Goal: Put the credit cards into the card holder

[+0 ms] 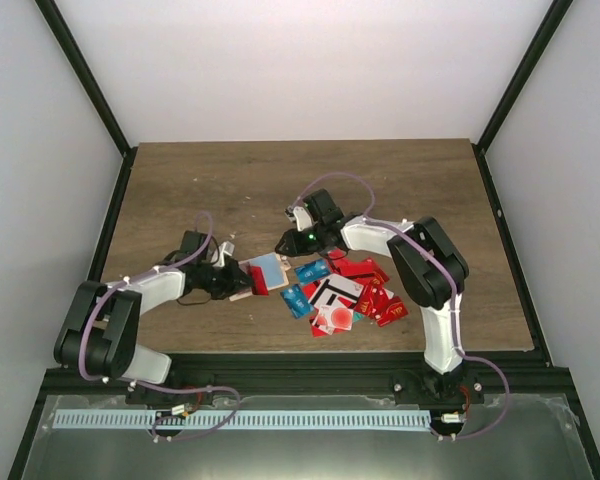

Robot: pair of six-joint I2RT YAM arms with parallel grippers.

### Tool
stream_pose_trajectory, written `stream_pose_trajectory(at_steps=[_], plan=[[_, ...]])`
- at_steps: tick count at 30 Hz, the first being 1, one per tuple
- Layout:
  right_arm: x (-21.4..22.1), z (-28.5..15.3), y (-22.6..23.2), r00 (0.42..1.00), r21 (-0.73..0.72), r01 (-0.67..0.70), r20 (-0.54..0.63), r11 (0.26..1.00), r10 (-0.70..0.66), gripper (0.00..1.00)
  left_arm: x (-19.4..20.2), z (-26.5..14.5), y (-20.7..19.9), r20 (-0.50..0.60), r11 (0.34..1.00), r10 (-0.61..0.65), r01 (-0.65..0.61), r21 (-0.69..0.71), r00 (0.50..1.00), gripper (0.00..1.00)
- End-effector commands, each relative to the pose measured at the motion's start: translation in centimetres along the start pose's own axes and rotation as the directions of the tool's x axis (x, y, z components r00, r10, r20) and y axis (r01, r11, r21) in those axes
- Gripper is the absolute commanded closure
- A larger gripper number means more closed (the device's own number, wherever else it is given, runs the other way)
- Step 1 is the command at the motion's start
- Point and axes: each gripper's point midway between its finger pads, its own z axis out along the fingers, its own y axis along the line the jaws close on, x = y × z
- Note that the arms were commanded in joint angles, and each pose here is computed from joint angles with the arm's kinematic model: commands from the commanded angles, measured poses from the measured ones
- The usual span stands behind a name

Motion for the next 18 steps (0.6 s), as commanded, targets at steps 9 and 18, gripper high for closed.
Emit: stream_pose_trajectory(at_steps=[9, 18], plan=[[1.7, 1.6, -1.9, 0.999, 0.008, 0.002, -0.052, 1.0, -0.002, 0.86, -1.3, 1.1, -0.4, -0.011, 0.999, 0.016, -0.015, 0.042, 1.0, 0.96], [4.0, 2.2, -2.8, 0.995, 0.004, -0.022, -0.097, 1.0, 0.022, 0.92, -2.0, 1.8, -0.2, -0.016, 0.999, 0.003, -0.003, 0.045, 1.0, 0.96]])
